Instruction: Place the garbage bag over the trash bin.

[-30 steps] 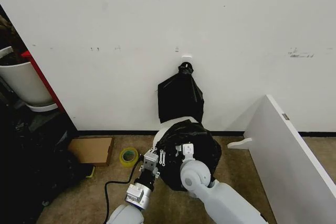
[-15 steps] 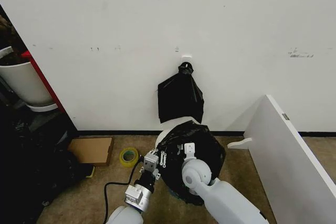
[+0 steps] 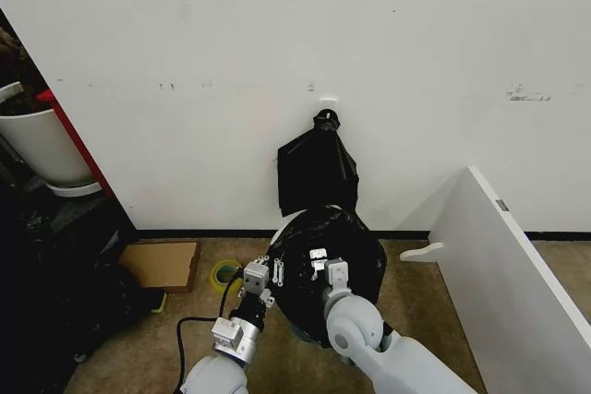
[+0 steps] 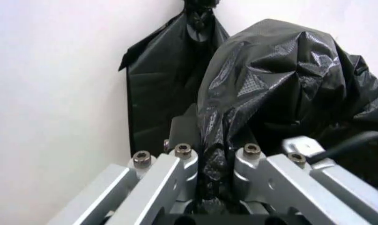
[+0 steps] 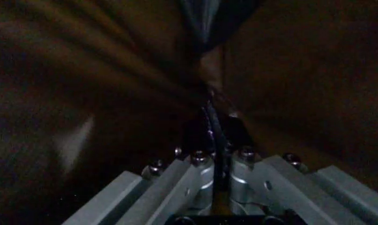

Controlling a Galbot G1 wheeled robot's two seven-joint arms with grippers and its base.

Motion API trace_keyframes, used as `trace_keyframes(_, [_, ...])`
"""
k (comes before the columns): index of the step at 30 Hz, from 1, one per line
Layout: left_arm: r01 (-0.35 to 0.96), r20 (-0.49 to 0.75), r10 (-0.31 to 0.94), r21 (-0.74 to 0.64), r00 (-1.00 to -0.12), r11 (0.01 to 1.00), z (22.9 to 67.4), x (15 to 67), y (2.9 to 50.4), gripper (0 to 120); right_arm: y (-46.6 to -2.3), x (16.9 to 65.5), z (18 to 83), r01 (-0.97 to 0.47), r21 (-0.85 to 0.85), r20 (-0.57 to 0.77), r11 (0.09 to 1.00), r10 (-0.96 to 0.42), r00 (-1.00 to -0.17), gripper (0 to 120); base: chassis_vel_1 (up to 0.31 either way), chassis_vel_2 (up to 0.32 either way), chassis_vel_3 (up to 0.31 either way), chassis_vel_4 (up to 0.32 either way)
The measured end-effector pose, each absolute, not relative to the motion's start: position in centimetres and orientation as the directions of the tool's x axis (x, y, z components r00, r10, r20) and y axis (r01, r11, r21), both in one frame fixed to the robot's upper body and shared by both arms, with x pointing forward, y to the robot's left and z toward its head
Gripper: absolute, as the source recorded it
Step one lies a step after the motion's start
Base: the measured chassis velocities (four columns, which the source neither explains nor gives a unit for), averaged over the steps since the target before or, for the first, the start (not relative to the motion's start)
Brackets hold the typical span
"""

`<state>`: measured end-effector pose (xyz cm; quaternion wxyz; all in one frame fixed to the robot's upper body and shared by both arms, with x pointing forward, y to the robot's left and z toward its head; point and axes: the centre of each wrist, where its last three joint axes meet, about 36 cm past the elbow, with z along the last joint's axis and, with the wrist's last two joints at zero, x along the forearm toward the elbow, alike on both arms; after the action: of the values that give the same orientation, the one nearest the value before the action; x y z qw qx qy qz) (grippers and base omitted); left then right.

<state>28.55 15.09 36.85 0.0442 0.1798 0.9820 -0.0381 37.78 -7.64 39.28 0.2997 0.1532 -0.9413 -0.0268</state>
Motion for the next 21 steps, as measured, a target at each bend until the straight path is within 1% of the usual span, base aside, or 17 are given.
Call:
trace_keyframes(8, [0.382, -0.091, 0.376, -0.054, -0.922, 0.923, 36.8, 27.9, 15.2, 4, -6.6, 39.0, 38.7, -0.271, 0.148, 0.575, 0.951, -0.306, -0.759, 0, 0.000, 0.000, 0.000, 0.000])
trace_keyframes(13, [0.405, -0.096, 0.399, -0.061, -0.912, 0.912, 36.9, 27.6, 15.0, 4, -6.4, 39.9, 37.7, -0.251, 0.134, 0.608, 0.959, -0.280, -0.743, 0, 0.000, 0.000, 0.000, 0.000])
trace_keyframes(21, [0.381, -0.092, 0.376, -0.052, -0.922, 0.923, 36.6, 28.2, 15.4, 4, -7.3, 39.1, 38.5, -0.247, 0.144, 0.591, 0.958, -0.284, -0.756, 0, 0.000, 0.000, 0.000, 0.000])
